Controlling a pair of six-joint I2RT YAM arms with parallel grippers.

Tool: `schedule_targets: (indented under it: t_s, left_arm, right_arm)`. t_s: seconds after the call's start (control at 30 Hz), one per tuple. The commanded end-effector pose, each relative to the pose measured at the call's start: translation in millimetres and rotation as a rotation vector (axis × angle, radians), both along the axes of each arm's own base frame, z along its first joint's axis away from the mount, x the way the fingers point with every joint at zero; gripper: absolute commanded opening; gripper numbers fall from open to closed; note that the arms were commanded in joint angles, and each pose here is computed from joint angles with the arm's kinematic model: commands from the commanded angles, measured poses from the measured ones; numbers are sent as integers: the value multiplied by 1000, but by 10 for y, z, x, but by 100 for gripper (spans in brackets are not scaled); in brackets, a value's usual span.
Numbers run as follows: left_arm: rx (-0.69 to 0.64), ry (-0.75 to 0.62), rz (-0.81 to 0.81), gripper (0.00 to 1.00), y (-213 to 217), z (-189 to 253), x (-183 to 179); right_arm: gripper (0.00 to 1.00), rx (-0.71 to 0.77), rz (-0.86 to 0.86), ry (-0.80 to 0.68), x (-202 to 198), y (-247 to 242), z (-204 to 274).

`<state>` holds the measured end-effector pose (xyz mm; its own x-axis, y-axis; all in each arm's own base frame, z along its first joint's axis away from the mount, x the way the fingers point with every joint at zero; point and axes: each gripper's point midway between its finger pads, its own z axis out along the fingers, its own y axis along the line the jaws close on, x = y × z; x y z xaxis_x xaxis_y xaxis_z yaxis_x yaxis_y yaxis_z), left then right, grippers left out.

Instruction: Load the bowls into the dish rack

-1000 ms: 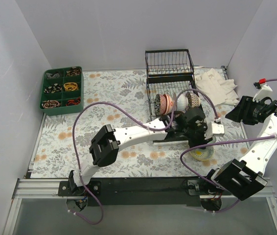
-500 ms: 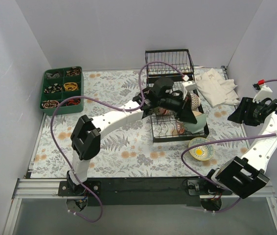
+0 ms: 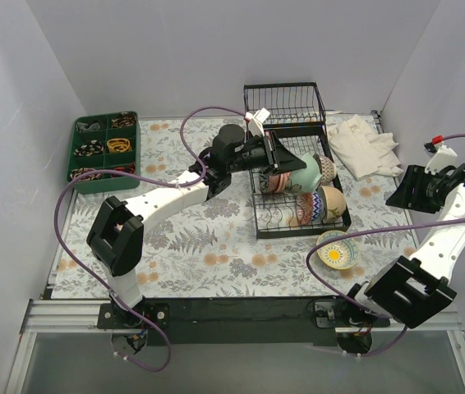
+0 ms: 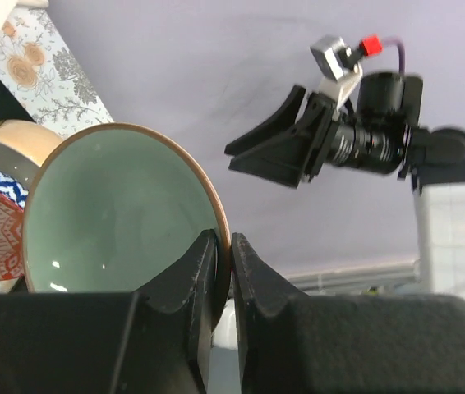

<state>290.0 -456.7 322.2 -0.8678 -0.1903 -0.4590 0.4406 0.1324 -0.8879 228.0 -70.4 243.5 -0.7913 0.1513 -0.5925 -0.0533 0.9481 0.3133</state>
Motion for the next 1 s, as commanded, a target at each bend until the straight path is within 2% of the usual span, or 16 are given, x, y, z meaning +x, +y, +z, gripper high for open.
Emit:
schedule_targets:
  t_s: [0.0,0.23,0.47,0.73,0.97]
  left_arm:
    - [-174,132,188,0,116,490,207]
    - [-171,398,304,0,130,271,483]
    - [-140,616,345,0,201,-45,450]
    - [-85,779,377,0,219,-418,432]
    - [-32,861,387,0,140,-778,475]
  right_arm:
    - [53,1,-8,-1,34,-9,4]
    - [54,-49,-14,5,-18,-45,-21]
    - [54,-79,-40,-14,-71,-34,-37]
    - [54,-88,-47,0,-81,-59,-64]
    - [54,-96,-55,0,-86,-71,-71]
